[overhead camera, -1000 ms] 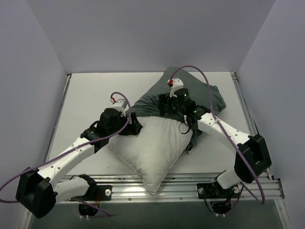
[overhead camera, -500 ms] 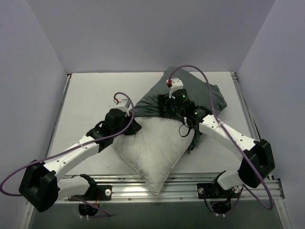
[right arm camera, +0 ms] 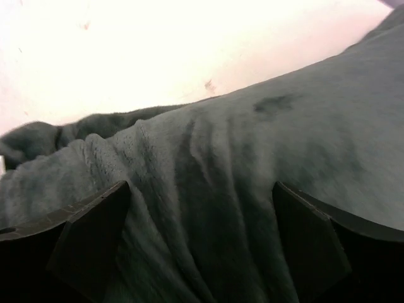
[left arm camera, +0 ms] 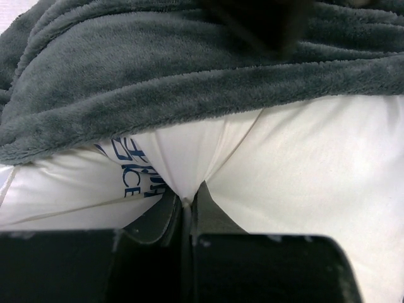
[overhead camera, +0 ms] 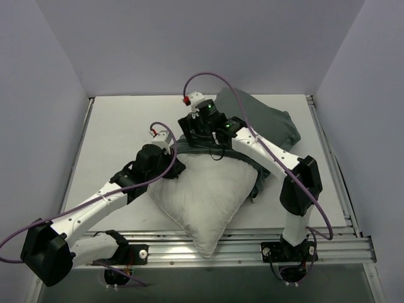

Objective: Remove the pillowcase from the pillow

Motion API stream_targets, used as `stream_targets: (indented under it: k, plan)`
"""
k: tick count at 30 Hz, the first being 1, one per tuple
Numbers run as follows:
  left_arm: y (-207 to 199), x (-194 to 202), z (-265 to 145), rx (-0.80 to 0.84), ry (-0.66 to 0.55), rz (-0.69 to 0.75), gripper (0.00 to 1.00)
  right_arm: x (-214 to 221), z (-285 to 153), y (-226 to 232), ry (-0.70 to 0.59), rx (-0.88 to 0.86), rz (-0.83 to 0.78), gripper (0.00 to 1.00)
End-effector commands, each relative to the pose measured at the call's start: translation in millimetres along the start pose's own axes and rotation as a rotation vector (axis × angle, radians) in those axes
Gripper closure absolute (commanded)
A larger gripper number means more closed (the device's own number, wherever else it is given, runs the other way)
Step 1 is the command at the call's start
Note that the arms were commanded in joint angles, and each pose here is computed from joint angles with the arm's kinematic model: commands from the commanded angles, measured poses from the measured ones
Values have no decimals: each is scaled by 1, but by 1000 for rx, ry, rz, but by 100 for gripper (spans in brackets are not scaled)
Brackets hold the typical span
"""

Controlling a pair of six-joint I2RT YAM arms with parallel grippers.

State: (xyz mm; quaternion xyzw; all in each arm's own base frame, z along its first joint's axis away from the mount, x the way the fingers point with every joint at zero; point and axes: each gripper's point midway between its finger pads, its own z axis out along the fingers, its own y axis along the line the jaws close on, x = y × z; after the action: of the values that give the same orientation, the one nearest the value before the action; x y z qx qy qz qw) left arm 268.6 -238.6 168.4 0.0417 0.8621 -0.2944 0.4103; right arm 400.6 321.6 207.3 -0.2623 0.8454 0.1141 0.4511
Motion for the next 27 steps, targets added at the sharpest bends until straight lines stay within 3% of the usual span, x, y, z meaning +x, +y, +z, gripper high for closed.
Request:
stream_targets:
  k: [1,3,5,6,7,9,11,18,27]
  plan:
    - [17,36,-7,-64,143,34,98,31,15,14,133,-45,-118,10]
    - [18,36,-9,-72,141,40,98,47,27,6,189,2,-154,18]
    - [17,33,-11,-74,142,46,98,59,32,-11,223,105,-158,38]
    - [18,35,-13,-82,157,52,98,60,31,-32,228,218,-164,67]
    - [16,32,-15,-80,156,54,98,62,30,-44,234,274,-159,81]
    - [20,28,-23,-111,148,61,98,62,29,-78,247,397,-120,100]
    - [17,19,-31,-111,127,67,98,57,21,-111,241,531,-94,100]
    - [13,-1,-83,-135,81,60,98,32,-30,-257,121,874,257,100]
    - [40,-23,-160,-297,-26,60,98,31,-101,-372,27,1095,544,100]
